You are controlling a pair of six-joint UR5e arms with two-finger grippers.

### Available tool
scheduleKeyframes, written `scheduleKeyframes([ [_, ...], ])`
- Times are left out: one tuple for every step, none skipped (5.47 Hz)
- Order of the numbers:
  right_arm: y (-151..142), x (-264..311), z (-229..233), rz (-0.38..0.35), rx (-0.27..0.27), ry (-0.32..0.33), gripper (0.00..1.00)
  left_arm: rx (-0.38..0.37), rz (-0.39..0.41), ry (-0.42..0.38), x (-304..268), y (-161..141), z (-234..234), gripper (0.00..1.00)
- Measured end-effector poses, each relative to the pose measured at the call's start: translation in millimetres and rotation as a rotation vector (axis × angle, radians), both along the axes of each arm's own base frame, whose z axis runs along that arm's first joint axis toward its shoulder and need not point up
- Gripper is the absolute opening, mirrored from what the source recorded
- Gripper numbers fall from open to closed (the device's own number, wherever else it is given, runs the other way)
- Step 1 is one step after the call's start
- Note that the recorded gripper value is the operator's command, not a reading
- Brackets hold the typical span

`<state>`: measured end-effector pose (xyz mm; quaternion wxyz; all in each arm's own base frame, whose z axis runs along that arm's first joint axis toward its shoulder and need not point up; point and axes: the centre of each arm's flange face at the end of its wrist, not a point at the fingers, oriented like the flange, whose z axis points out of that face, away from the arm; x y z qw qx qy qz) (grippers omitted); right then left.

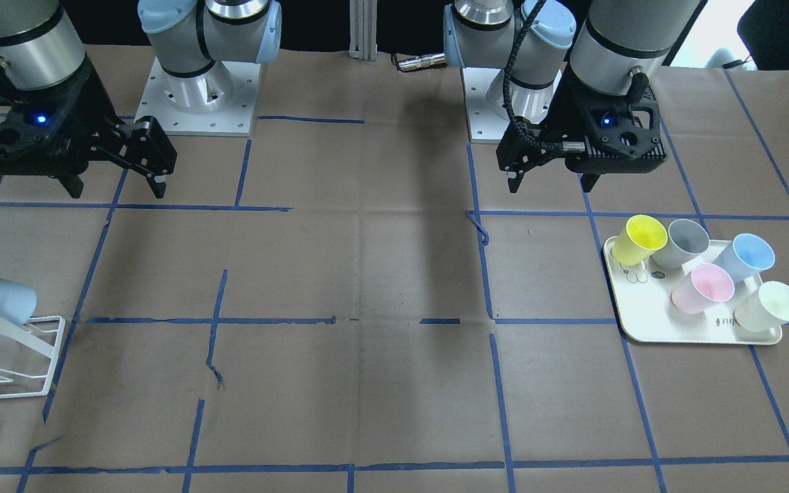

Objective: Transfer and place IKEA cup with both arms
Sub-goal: 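Move the right gripper toward the light blue cup on the wire rack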

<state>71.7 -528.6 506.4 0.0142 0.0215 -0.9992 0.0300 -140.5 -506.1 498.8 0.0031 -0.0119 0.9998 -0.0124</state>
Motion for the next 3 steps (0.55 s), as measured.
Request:
scheduleKeyframes([
  [-11, -60, -5, 0.038, 0.007, 0.008, 1.00, 0.001, 0.000, 0.000, 0, -1, -1, 0.99],
  [-24, -115, -17, 0.091, 0.023, 0.014, 1.00, 0.002, 0.002, 0.001, 0, -1, -2, 0.99],
  [-36, -166, -33, 0.137, 0.036, 0.014, 1.00, 0.000, 0.003, 0.001, 1, -2, -2, 0.99],
])
